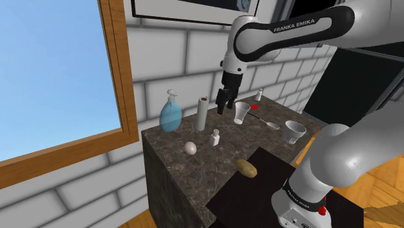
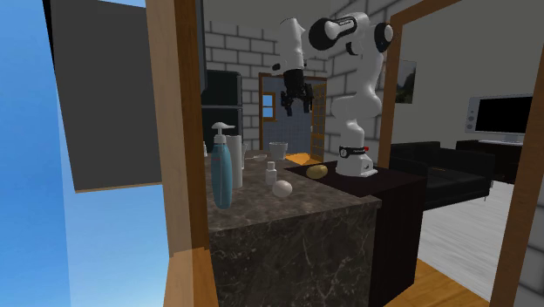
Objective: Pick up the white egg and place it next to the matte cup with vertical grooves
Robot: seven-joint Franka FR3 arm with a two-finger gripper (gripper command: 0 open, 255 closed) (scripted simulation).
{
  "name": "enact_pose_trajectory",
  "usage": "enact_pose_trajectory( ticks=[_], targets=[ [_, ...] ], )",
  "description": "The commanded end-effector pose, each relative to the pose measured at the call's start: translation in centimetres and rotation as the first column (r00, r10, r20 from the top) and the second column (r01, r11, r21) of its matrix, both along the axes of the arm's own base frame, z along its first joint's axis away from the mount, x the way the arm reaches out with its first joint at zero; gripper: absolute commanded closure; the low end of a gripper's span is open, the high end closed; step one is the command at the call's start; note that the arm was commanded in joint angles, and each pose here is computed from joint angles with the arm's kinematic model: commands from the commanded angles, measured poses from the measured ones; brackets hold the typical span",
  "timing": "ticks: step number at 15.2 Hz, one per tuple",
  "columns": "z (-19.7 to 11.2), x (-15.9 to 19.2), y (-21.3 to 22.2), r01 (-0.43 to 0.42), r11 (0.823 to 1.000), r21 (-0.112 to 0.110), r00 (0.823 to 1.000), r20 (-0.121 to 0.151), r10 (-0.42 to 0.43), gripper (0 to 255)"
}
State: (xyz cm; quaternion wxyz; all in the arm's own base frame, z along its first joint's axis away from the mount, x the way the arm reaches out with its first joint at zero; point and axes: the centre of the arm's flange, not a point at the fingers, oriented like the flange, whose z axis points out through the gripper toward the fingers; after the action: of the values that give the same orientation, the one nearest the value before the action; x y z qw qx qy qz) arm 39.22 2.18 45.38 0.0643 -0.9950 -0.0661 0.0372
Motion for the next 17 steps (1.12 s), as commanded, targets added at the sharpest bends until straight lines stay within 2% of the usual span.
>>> enact_pose_trajectory(
  ticks=[1,17],
  targets=[
    [-2.1,1.5,0.7,-0.001,1.000,-0.002,1.000,-0.010,0.001,0],
    [-20.5,12.6,5.4,-0.009,1.000,-0.019,0.995,-0.098,0.007,0]
  ],
)
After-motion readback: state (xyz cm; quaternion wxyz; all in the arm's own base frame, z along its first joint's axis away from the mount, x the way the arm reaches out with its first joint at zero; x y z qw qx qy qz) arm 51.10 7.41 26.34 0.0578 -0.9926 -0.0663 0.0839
